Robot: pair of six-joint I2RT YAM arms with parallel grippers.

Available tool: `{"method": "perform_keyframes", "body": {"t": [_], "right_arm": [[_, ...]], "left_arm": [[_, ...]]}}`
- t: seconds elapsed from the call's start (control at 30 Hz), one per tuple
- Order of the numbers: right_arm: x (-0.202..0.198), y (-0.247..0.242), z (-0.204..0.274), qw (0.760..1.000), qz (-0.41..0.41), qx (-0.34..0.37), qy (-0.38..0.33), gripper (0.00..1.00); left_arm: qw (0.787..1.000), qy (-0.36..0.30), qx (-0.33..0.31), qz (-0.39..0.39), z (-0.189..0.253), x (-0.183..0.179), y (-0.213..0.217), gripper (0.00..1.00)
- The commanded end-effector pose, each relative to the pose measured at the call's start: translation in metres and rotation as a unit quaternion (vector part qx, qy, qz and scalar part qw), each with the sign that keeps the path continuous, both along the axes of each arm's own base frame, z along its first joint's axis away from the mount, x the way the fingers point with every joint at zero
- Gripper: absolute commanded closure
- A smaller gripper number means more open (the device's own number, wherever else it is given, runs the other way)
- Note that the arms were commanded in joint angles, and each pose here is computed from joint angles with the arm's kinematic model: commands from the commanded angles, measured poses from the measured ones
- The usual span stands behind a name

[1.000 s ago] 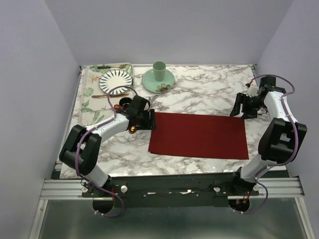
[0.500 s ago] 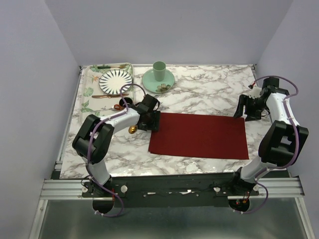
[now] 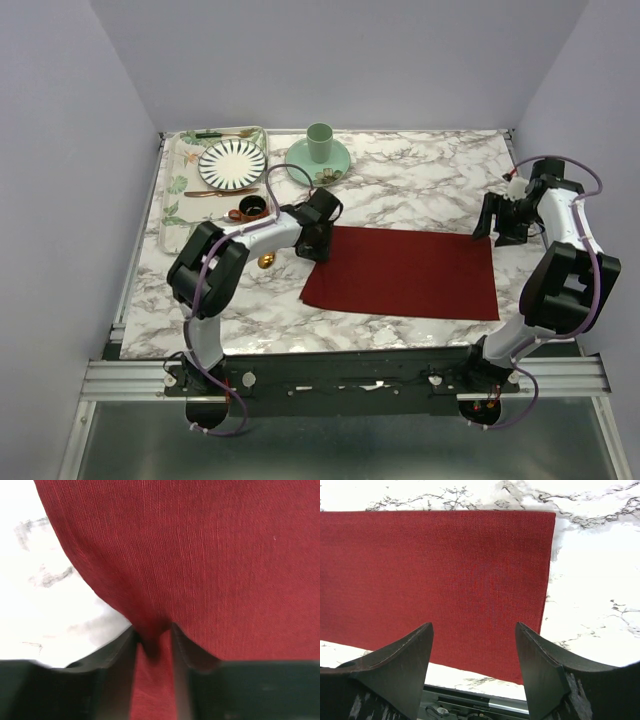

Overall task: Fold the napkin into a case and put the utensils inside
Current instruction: Pick up the rectangle-folded napkin at the center of the board.

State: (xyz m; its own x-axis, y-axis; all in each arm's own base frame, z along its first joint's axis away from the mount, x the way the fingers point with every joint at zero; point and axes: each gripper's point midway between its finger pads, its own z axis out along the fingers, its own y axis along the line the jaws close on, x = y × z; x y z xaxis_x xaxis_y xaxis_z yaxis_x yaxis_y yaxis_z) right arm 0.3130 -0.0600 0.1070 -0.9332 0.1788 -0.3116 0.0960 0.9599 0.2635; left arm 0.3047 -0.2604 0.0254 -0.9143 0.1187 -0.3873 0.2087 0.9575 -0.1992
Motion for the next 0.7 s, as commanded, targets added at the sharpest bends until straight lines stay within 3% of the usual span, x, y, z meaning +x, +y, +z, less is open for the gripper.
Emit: {"method": "perform_keyframes", "body": {"t": [0.0, 0.07, 0.1, 0.13, 0.27, 0.4, 0.67], "right_arm": [[-0.006, -0.007, -0.007, 1.0, -0.007, 0.003, 0.015, 0.25], [-0.008, -0.008, -0.011, 1.0, -0.01, 0.009, 0.021, 0.25], [-0.009, -0.009, -0.012, 1.0, -0.013, 0.013, 0.023, 0.25], [-0.01, -0.01, -0.012, 1.0, -0.011, 0.013, 0.022, 0.25], [-0.015, -0.011, -0.015, 0.999, -0.01, 0.019, 0.023, 0.25], [-0.02, -0.01, -0.017, 0.999, -0.006, 0.028, 0.022, 0.25], [-0.029, 0.0, -0.027, 0.997, 0.004, 0.061, 0.037, 0.25]], "left_arm": [[0.994, 0.032, 0.1, 0.015, -0.037, -0.002, 0.025, 0.74], [0.991, 0.022, 0.129, 0.008, -0.035, 0.006, 0.033, 0.85], [0.99, 0.026, 0.141, 0.004, -0.038, 0.007, 0.038, 0.98], [0.987, 0.023, 0.158, -0.005, -0.038, 0.009, 0.046, 1.0], [0.986, 0.023, 0.166, -0.021, -0.032, 0.013, 0.069, 1.0], [0.987, -0.04, 0.149, -0.034, 0.008, 0.028, 0.077, 1.0], [0.994, -0.064, 0.046, -0.079, 0.065, 0.037, 0.031, 1.0]]}}
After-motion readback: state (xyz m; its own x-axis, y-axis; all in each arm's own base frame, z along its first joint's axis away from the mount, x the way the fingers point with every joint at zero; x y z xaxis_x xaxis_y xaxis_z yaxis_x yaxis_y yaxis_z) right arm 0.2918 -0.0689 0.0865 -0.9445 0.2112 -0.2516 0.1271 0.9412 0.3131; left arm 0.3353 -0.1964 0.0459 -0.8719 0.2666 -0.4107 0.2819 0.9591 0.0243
